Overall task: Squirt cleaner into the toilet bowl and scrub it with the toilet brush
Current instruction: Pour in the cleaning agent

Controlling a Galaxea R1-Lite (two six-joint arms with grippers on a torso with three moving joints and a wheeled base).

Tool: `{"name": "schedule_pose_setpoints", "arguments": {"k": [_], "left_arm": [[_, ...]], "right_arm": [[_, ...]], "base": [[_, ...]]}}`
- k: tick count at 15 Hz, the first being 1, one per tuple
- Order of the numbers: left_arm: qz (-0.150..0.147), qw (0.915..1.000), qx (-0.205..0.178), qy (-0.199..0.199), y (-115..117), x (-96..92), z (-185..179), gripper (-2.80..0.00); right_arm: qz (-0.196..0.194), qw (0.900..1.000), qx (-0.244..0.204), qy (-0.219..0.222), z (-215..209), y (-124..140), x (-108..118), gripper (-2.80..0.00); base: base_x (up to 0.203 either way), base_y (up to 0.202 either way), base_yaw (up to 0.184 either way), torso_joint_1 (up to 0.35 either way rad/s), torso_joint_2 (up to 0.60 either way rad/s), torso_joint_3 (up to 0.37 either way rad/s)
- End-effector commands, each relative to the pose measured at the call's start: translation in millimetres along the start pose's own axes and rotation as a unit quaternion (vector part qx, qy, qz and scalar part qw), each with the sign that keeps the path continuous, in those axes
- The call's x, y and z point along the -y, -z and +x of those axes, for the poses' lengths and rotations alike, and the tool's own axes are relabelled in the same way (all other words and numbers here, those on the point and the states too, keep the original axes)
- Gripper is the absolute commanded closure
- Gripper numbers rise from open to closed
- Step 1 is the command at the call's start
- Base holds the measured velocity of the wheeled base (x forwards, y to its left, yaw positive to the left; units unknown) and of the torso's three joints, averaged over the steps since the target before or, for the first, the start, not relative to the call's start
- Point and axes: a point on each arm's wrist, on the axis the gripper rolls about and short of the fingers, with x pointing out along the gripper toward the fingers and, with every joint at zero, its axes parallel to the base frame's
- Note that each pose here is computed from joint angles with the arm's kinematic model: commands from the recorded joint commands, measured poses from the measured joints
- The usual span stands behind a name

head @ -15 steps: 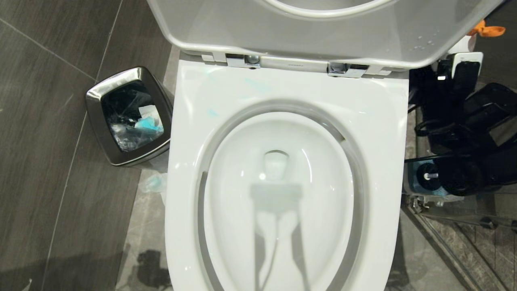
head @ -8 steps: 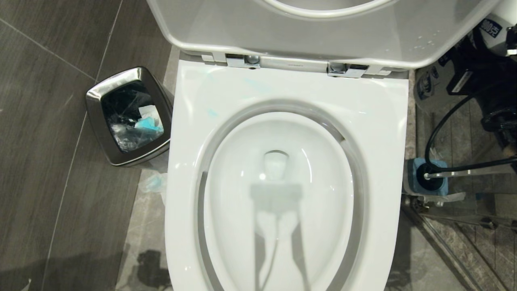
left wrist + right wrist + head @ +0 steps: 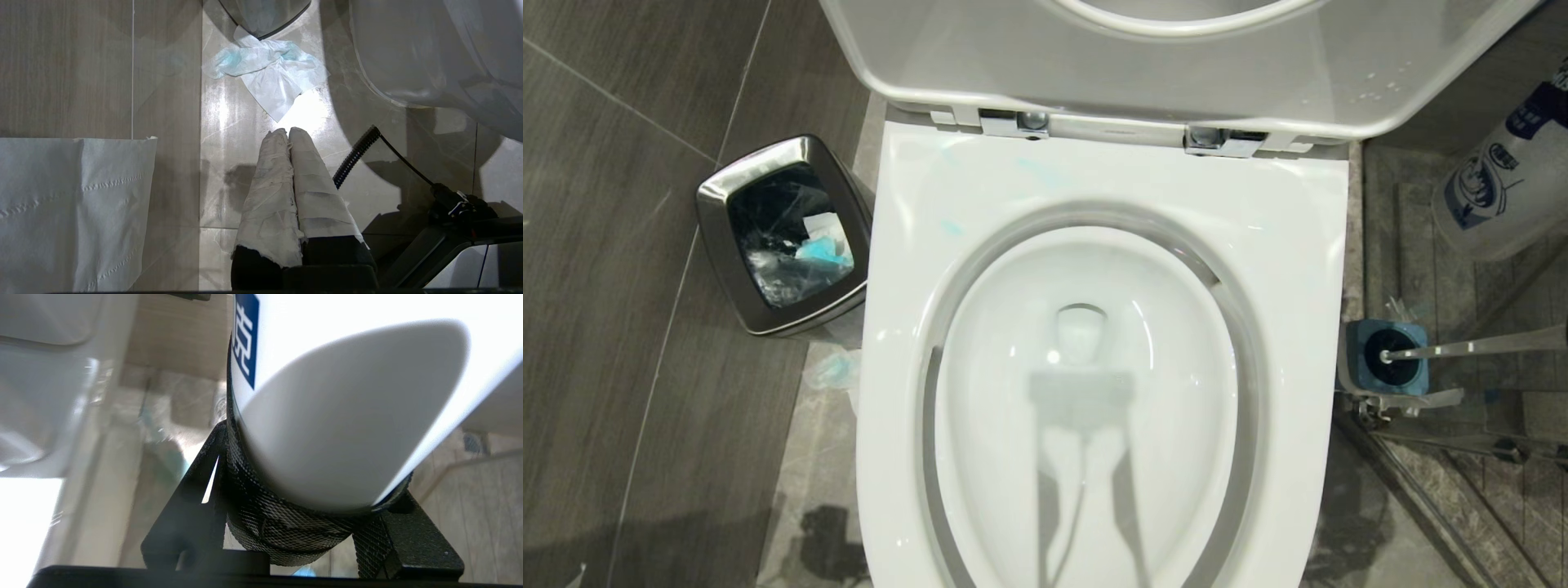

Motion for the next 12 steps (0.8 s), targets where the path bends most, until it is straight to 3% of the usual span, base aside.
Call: {"name": "schedule_pose_setpoints", "arguments": {"k": [1, 5, 12], "left_arm": [[0.000, 1.0000, -0.001, 0.000, 0.4, 0.1, 0.1, 0.00], [0.000, 1.0000, -0.001, 0.000, 0.4, 0.1, 0.1, 0.00], [-0.002, 1.0000, 0.001, 0.000, 0.1, 0.1, 0.1, 0.00]], "right_arm": [[0.009, 1.000, 0.020, -0.009, -29.7, -23.0, 12.1, 0.00], [-0.002, 0.999, -0.021, -0.041, -67.8, -30.9, 24.3, 0.00], [-0.024, 0.999, -0.015, -0.046, -74.6, -42.2, 27.9, 0.00]], "base": [[0.000, 0.000, 0.000, 0.000, 0.00, 0.000], [0.000, 0.000, 0.000, 0.000, 0.00, 0.000], [0.000, 0.000, 0.000, 0.000, 0.00, 0.000]]}}
